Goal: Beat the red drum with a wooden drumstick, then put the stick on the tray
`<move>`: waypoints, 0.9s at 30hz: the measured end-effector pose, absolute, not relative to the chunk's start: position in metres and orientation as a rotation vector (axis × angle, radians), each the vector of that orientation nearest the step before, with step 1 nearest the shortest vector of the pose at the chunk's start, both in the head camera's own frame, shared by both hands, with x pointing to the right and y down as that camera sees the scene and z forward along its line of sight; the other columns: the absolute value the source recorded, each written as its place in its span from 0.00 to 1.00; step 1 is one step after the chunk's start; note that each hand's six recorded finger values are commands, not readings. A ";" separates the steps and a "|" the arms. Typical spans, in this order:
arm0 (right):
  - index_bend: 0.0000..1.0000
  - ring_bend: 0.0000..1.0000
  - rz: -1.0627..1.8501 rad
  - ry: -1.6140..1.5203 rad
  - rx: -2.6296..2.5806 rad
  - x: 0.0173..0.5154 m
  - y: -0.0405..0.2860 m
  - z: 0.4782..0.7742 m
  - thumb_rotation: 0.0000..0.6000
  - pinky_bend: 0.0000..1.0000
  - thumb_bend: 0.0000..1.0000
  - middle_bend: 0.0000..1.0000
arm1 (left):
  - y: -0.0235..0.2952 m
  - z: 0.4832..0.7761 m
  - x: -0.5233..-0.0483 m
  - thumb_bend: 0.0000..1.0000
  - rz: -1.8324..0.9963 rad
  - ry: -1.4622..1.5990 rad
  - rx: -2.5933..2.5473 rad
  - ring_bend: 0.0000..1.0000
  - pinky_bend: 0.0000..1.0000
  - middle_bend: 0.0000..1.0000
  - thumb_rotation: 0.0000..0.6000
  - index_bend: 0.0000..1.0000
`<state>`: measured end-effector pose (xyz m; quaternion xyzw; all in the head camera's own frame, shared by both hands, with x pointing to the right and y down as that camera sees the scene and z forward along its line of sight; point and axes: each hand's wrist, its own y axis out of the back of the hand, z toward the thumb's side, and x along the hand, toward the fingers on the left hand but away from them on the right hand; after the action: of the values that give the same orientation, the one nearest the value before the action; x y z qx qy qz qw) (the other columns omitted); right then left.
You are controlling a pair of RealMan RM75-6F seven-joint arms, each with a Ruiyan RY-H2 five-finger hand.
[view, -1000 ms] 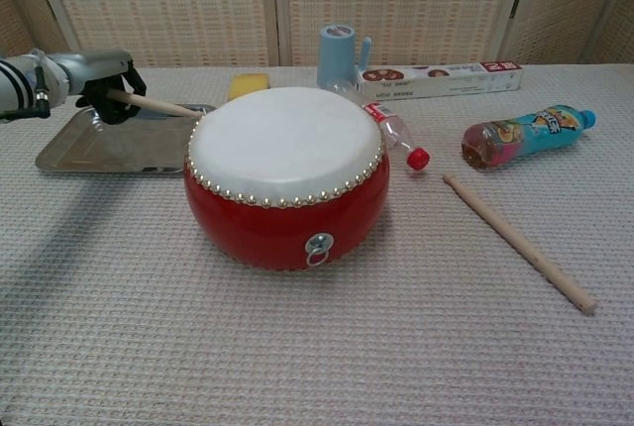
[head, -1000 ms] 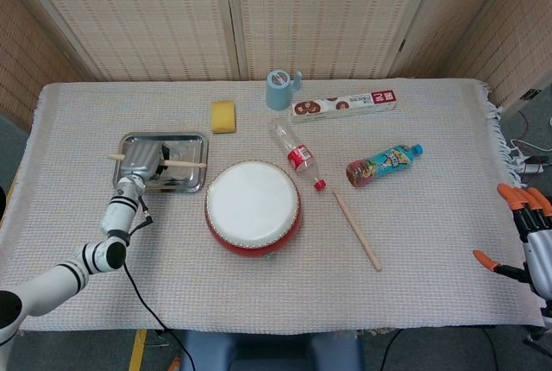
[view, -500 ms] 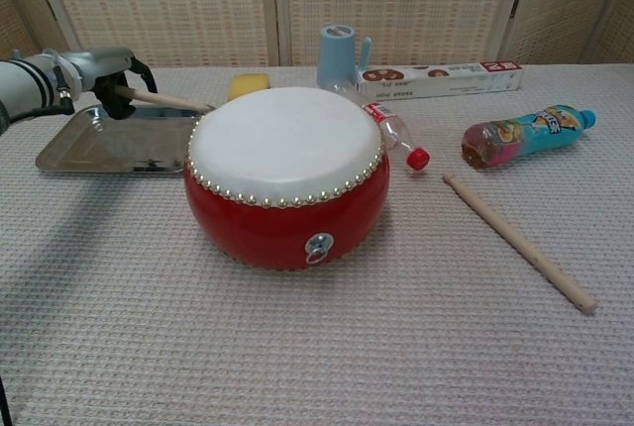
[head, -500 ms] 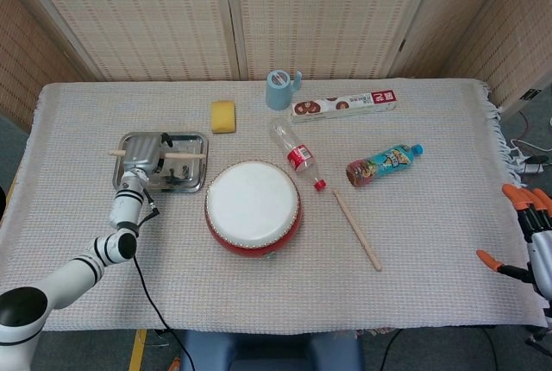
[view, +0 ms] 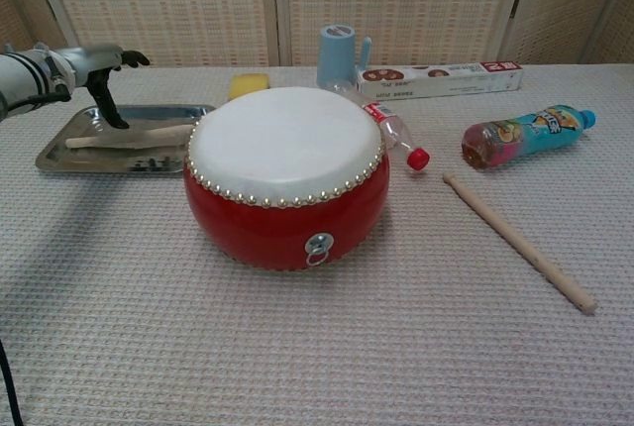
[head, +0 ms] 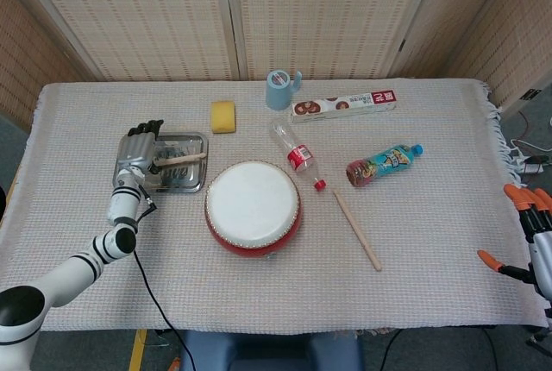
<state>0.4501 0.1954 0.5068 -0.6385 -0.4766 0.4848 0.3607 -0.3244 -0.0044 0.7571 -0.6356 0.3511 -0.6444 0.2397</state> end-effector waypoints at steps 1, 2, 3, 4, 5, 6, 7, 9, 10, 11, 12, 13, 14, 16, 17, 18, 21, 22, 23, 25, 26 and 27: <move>0.05 0.05 1.248 -1.229 -1.644 0.450 0.195 0.506 1.00 0.07 0.11 0.09 | -0.004 0.757 -0.324 0.20 -1.762 0.969 -1.747 0.00 0.07 0.00 1.00 0.00; 0.04 0.05 1.247 -1.228 -1.645 0.450 0.195 0.506 1.00 0.07 0.11 0.09 | -0.004 0.756 -0.324 0.20 -1.759 0.980 -1.754 0.00 0.07 0.00 1.00 0.00; 0.04 0.05 1.246 -1.228 -1.645 0.450 0.196 0.506 1.00 0.07 0.11 0.09 | -0.005 0.755 -0.324 0.20 -1.752 0.998 -1.762 0.00 0.07 0.00 1.00 0.00; 0.04 0.05 1.247 -1.226 -1.645 0.450 0.196 0.506 1.00 0.07 0.11 0.09 | -0.005 0.754 -0.324 0.20 -1.745 1.015 -1.769 0.00 0.07 0.00 1.00 0.00; 0.05 0.05 1.247 -1.226 -1.645 0.450 0.196 0.505 1.00 0.07 0.11 0.09 | -0.006 0.752 -0.324 0.20 -1.736 1.034 -1.776 0.00 0.07 0.00 1.00 0.00; 0.05 0.05 1.247 -1.225 -1.646 0.450 0.196 0.505 1.00 0.07 0.11 0.09 | -0.007 0.749 -0.325 0.20 -1.721 1.061 -1.785 0.00 0.08 0.00 1.00 0.00; 0.05 0.05 1.247 -1.224 -1.647 0.449 0.196 0.505 1.00 0.07 0.11 0.09 | -0.007 0.746 -0.325 0.21 -1.708 1.082 -1.790 0.00 0.08 0.00 1.00 0.00; 0.05 0.05 1.247 -1.224 -1.648 0.449 0.196 0.505 1.00 0.07 0.11 0.09 | -0.009 0.739 -0.327 0.22 -1.682 1.123 -1.792 0.01 0.09 0.01 1.00 0.00; 0.05 0.05 1.248 -1.223 -1.648 0.450 0.196 0.505 1.00 0.07 0.11 0.09 | -0.009 0.735 -0.329 0.24 -1.667 1.145 -1.789 0.01 0.09 0.01 1.00 0.00; 0.05 0.05 1.248 -1.222 -1.649 0.450 0.197 0.505 1.00 0.07 0.11 0.09 | -0.009 0.733 -0.331 0.26 -1.658 1.158 -1.785 0.02 0.11 0.02 1.00 0.00; 0.05 0.05 1.249 -1.219 -1.651 0.450 0.197 0.504 1.00 0.07 0.11 0.09 | -0.009 0.728 -0.335 0.27 -1.646 1.176 -1.778 0.02 0.11 0.02 1.00 0.00; 0.05 0.05 1.250 -1.218 -1.653 0.450 0.197 0.504 1.00 0.07 0.11 0.09 | -0.008 0.725 -0.338 0.27 -1.635 1.192 -1.771 0.02 0.11 0.03 1.00 0.00; 0.05 0.05 1.251 -1.216 -1.656 0.451 0.197 0.504 1.00 0.07 0.11 0.09 | -0.006 0.721 -0.341 0.27 -1.623 1.209 -1.762 0.02 0.12 0.04 1.00 0.01; 0.05 0.05 1.256 -1.211 -1.660 0.453 0.198 0.503 1.00 0.07 0.11 0.09 | 0.002 0.708 -0.350 0.27 -1.587 1.241 -1.734 0.02 0.12 0.05 1.00 0.04; 0.05 0.05 1.257 -1.211 -1.664 0.453 0.198 0.503 1.00 0.07 0.11 0.09 | 0.006 0.701 -0.354 0.27 -1.570 1.255 -1.720 0.02 0.12 0.06 1.00 0.06; 0.05 0.05 1.259 -1.211 -1.668 0.454 0.198 0.502 1.00 0.07 0.11 0.09 | 0.013 0.692 -0.361 0.27 -1.549 1.273 -1.698 0.03 0.12 0.07 1.00 0.07; 0.05 0.05 1.264 -1.211 -1.679 0.457 0.199 0.501 1.00 0.07 0.11 0.09 | 0.039 0.670 -0.382 0.27 -1.513 1.321 -1.643 0.04 0.12 0.09 1.00 0.09; 0.05 0.05 1.268 -1.209 -1.681 0.458 0.199 0.501 1.00 0.07 0.11 0.09 | 0.049 0.664 -0.390 0.27 -1.511 1.330 -1.630 0.04 0.12 0.09 1.00 0.09; 0.05 0.05 1.269 -1.210 -1.685 0.459 0.199 0.502 1.00 0.07 0.11 0.09 | 0.060 0.658 -0.398 0.27 -1.512 1.338 -1.618 0.04 0.12 0.09 1.00 0.09; 0.05 0.05 1.273 -1.211 -1.699 0.459 0.200 0.503 1.00 0.07 0.11 0.09 | 0.086 0.645 -0.416 0.27 -1.523 1.348 -1.598 0.04 0.12 0.10 1.00 0.10; 0.05 0.05 1.276 -1.209 -1.706 0.459 0.200 0.504 1.00 0.07 0.11 0.09 | 0.097 0.640 -0.423 0.27 -1.530 1.348 -1.590 0.04 0.12 0.10 1.00 0.10; 0.05 0.05 1.280 -1.207 -1.712 0.460 0.200 0.505 1.00 0.07 0.11 0.09 | 0.112 0.634 -0.432 0.27 -1.539 1.344 -1.580 0.04 0.12 0.10 1.00 0.10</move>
<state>0.4596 0.2004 0.5055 -0.6567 -0.4629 0.4910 0.3368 -0.4316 0.1119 0.6339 -0.5879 0.5002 -0.5727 0.2758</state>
